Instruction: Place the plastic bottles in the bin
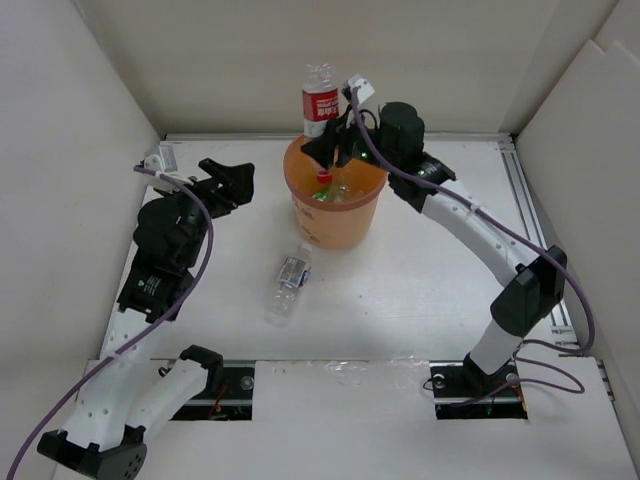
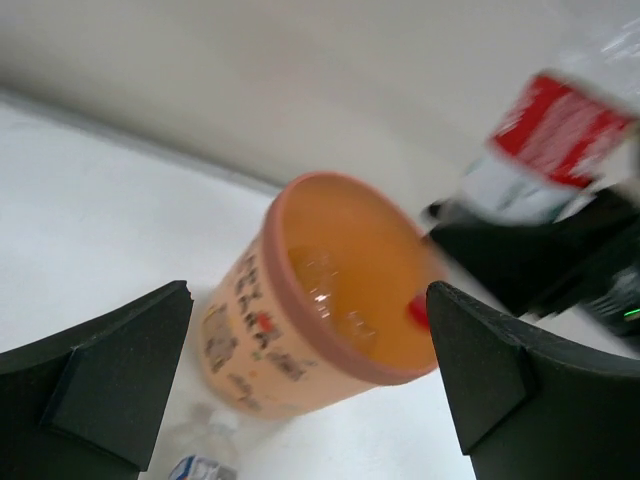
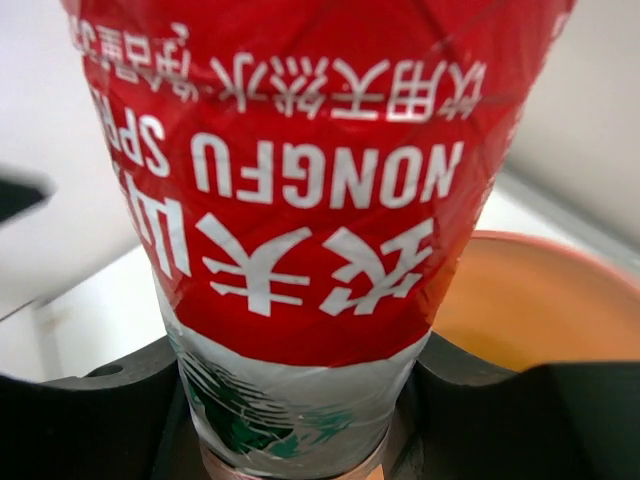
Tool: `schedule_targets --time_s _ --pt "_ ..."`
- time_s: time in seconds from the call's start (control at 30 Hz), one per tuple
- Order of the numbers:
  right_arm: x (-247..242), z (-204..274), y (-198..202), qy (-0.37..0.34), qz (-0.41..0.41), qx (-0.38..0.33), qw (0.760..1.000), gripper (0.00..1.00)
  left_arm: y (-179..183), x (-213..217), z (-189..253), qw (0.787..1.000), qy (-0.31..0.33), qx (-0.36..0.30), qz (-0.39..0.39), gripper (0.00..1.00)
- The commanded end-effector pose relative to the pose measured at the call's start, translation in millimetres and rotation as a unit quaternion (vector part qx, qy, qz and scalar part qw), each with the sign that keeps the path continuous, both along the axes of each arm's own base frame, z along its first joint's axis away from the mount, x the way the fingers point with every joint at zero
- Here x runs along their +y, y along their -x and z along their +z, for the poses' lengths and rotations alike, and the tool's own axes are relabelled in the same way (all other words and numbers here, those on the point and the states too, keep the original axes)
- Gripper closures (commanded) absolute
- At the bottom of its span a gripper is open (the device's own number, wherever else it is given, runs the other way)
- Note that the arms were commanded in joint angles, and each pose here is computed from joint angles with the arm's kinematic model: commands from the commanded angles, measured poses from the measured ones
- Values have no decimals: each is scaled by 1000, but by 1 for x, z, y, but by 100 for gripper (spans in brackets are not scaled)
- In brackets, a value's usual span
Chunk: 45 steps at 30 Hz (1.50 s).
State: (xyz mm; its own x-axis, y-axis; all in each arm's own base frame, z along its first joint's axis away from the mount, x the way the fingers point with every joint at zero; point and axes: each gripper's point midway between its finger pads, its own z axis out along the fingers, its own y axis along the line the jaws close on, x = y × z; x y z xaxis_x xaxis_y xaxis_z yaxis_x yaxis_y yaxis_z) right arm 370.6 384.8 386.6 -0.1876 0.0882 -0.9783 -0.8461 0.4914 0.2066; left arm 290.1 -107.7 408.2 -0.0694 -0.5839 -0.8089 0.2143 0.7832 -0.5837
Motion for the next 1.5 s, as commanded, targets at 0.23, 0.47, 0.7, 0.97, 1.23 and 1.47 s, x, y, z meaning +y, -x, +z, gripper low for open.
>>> schedule_targets --time_s 0.23,0.47,0.7,0.97,1.23,1.47 --pt "-67 -12 -94 78 -142 -27 986 0 -50 -10 -157 982 -60 175 27 0" --pt "-100 -2 -96 82 -226 -32 970 0 -58 -48 -206 969 -140 199 -29 0" --pt "-121 8 -53 83 -243 -34 966 0 -46 -82 -251 943 -234 236 -28 0" --pt "-132 13 1 57 -218 -38 973 0 -34 -80 -280 921 -279 270 -28 0" --pt "-132 18 36 39 -192 -48 979 0 -21 -103 -308 904 -303 293 -78 0" --pt "-134 3 39 46 -191 -36 980 0 -4 -107 -337 888 -295 343 -86 7"
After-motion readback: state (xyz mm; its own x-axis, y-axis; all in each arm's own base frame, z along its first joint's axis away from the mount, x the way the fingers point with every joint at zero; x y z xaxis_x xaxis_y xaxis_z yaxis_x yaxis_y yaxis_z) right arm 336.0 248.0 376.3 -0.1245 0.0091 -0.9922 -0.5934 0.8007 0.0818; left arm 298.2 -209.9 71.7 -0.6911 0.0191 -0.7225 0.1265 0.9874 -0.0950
